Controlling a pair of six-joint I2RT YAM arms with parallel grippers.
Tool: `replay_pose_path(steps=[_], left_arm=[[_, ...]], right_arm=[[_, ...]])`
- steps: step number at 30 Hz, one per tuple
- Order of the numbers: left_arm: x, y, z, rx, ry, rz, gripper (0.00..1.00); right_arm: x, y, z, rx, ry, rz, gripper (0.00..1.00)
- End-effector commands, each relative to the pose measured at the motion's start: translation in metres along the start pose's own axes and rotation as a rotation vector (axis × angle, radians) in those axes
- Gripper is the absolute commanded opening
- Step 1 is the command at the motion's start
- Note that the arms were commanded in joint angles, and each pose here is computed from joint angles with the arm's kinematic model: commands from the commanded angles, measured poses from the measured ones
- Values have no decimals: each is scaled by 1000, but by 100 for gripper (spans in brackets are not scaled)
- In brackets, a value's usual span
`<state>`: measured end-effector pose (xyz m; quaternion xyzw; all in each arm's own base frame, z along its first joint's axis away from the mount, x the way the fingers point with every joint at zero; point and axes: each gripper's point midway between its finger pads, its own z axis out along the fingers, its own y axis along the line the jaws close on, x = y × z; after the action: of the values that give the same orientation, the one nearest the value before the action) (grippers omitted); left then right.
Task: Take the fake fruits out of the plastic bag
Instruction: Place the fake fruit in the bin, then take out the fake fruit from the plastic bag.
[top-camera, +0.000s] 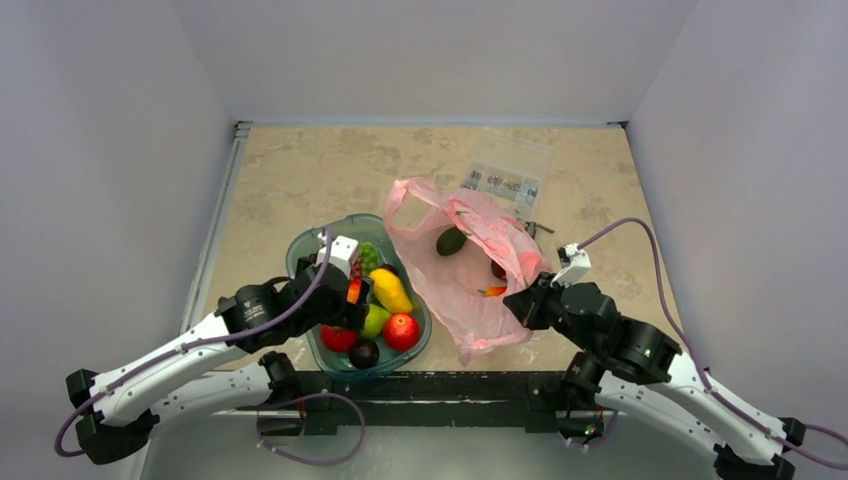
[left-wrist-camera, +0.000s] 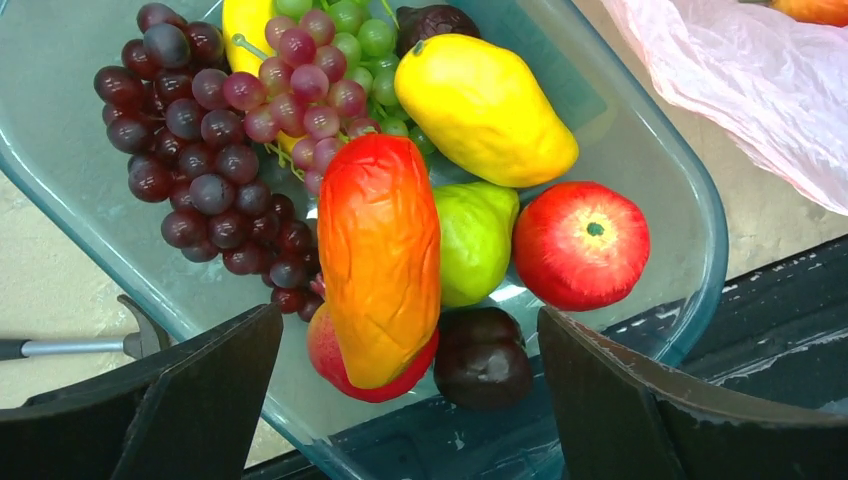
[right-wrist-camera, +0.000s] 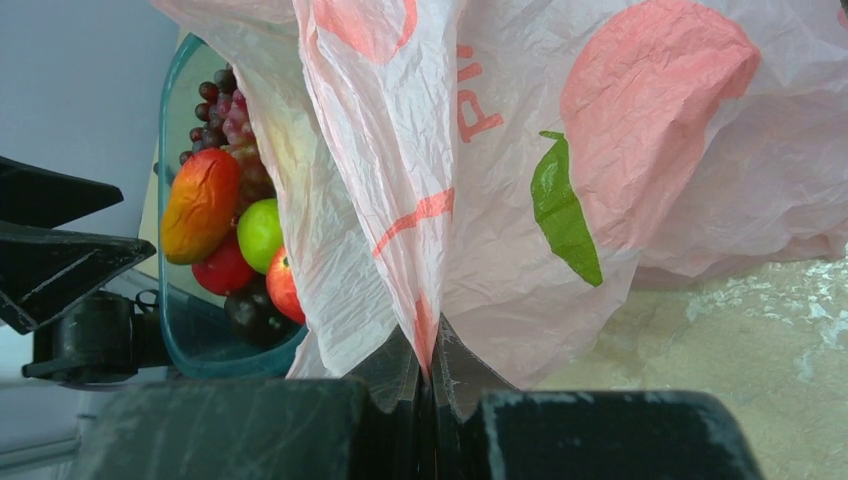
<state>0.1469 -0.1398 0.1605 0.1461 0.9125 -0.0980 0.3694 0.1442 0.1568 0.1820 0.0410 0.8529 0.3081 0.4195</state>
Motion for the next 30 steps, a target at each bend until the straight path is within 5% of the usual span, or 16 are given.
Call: replay_pose_path(steps=[1,14,23,30], left_arm=[[-26,-4,-14,8,-69,-46,100],[-111,-132,-2,476,-235,-48,74],[-140,-168,74,347,-276,61,63],[-151,-171,138,208,-368,141,66]], right_arm=[[-3,4,4,-23,-9,-12,0],[-2,4,4,-24,-7,-15,0],[-4,4,3,-25,-13,-11,0],[-4,5,2,-29,-10,-11,0]])
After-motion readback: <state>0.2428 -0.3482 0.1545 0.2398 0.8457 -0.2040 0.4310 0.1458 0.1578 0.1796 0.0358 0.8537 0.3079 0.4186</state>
